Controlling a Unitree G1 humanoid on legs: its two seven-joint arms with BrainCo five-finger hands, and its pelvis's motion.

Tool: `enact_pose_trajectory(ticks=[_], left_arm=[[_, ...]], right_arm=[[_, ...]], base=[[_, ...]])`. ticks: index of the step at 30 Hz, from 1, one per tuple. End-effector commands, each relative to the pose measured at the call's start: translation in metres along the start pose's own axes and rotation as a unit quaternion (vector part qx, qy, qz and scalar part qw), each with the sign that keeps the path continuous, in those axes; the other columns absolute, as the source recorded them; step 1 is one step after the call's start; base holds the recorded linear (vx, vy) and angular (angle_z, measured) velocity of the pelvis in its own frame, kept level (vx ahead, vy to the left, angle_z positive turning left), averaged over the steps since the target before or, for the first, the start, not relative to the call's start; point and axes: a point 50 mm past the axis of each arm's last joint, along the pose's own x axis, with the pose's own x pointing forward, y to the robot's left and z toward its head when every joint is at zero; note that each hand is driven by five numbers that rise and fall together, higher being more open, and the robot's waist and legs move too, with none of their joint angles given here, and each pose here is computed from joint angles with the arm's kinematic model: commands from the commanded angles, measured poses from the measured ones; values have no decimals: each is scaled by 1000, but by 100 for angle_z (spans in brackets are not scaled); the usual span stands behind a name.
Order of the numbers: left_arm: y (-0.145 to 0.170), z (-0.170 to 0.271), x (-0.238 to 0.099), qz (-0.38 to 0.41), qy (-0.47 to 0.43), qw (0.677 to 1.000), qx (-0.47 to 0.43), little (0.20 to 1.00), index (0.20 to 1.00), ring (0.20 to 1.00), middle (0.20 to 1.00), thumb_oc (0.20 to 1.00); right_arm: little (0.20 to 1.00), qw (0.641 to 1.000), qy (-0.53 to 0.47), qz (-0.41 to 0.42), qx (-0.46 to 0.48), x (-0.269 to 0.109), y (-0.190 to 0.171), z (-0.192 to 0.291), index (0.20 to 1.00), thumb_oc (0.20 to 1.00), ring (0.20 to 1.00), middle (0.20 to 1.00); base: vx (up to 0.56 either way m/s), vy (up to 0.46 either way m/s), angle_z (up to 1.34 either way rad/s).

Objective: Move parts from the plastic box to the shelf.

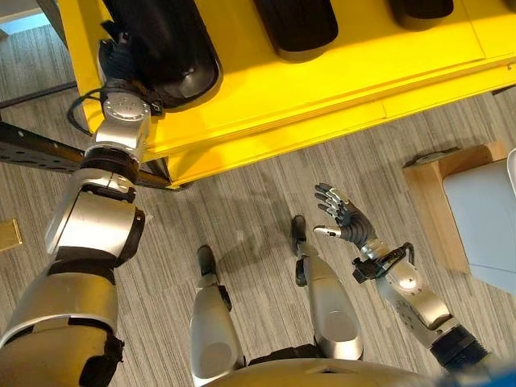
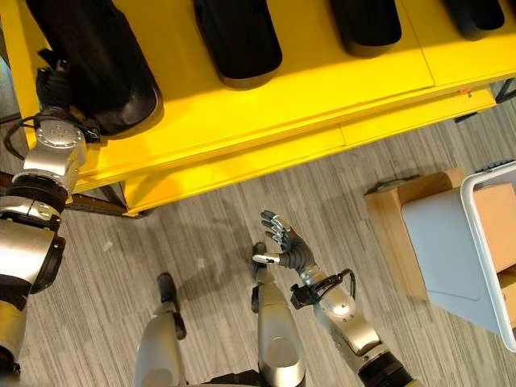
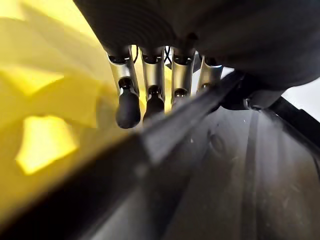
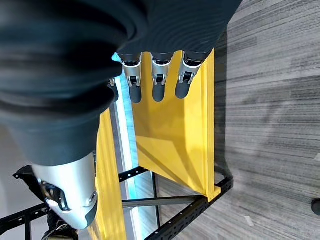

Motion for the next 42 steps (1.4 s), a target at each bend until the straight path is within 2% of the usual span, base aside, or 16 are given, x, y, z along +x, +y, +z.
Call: enact_pose_trajectory(ticks=[1, 10, 19, 20, 21, 22, 29, 42], left_arm=[[33, 29, 14, 52, -48, 997, -1, 200, 200, 200, 200, 200], [49, 24, 16, 71, -38, 997, 5, 200, 200, 200, 200, 200], [55, 26, 17, 84, -37, 995, -25, 200, 200, 200, 200, 200], [55, 26, 17, 84, -37, 995, -25, 235, 235, 235, 235, 235], [55, 27, 17, 84, -37, 995, -26, 790, 790, 790, 790, 790], [56, 27, 17, 90, -36, 994, -50, 1000, 1000, 1000, 1000, 1000], [55, 37, 17, 91, -51, 990, -94, 1000, 1000, 1000, 1000, 1000], [68, 70, 20, 89, -121, 988, -32, 1000, 1000, 1000, 1000, 1000]], right_arm=[[1000, 999, -51, 11, -1, -5, -5, 19, 1000, 1000, 1000, 1000], [1000, 999, -47, 12, -2, -8, -6, 18, 1000, 1000, 1000, 1000], [1000, 999, -35, 11, 1, -12, -8, 14, 1000, 1000, 1000, 1000], [1000, 999, -35, 11, 1, -12, -8, 14, 1000, 1000, 1000, 1000], [1000, 999, -33, 11, 2, -13, -8, 13, 1000, 1000, 1000, 1000], [1000, 999, -31, 11, 3, -15, -8, 13, 1000, 1000, 1000, 1000], [1000, 1000, -27, 6, -2, -18, -12, 12, 1000, 1000, 1000, 1000], [1000, 999, -30, 5, -10, -18, -19, 16, 1000, 1000, 1000, 1000]], base=[[0, 0, 0], [1, 1, -1], [4, 1, -3], [10, 3, -7], [15, 7, -4], [0, 0, 0], [-1, 2, -2], [0, 1, 0]])
